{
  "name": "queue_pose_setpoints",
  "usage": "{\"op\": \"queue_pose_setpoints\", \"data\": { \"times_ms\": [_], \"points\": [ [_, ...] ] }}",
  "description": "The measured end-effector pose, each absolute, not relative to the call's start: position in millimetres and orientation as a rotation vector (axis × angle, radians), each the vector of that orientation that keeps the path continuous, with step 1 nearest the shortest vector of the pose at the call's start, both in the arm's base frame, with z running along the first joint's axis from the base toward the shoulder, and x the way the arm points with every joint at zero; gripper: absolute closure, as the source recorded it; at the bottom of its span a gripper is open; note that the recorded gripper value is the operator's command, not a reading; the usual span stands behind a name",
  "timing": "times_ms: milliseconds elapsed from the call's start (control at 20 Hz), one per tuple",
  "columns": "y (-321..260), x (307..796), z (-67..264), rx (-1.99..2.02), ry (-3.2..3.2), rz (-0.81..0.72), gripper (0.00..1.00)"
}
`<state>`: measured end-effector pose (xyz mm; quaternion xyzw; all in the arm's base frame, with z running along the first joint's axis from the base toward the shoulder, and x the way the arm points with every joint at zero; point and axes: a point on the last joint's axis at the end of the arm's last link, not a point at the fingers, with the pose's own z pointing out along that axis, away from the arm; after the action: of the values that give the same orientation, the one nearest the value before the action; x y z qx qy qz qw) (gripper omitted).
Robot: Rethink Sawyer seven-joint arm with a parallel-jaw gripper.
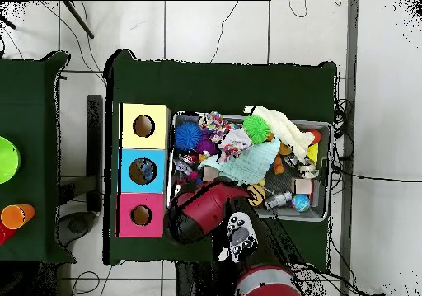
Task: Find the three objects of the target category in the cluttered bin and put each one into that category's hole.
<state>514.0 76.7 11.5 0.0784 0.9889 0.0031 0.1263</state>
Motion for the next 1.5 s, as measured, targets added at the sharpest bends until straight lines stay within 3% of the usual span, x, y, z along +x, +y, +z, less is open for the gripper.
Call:
{"op": "queue_pose_setpoints", "data": {
  "times_ms": [400, 850, 900, 1500],
  "points": [
    [89, 520, 45, 0.271, 2.865, 0.021, 1.00],
    [89, 531, 62, 0.269, 2.832, 0.013, 1.00],
    [88, 531, 63, 0.268, 2.831, 0.013, 0.00],
    [97, 529, 62, 0.245, 2.833, 0.016, 0.00]
  ]
}}
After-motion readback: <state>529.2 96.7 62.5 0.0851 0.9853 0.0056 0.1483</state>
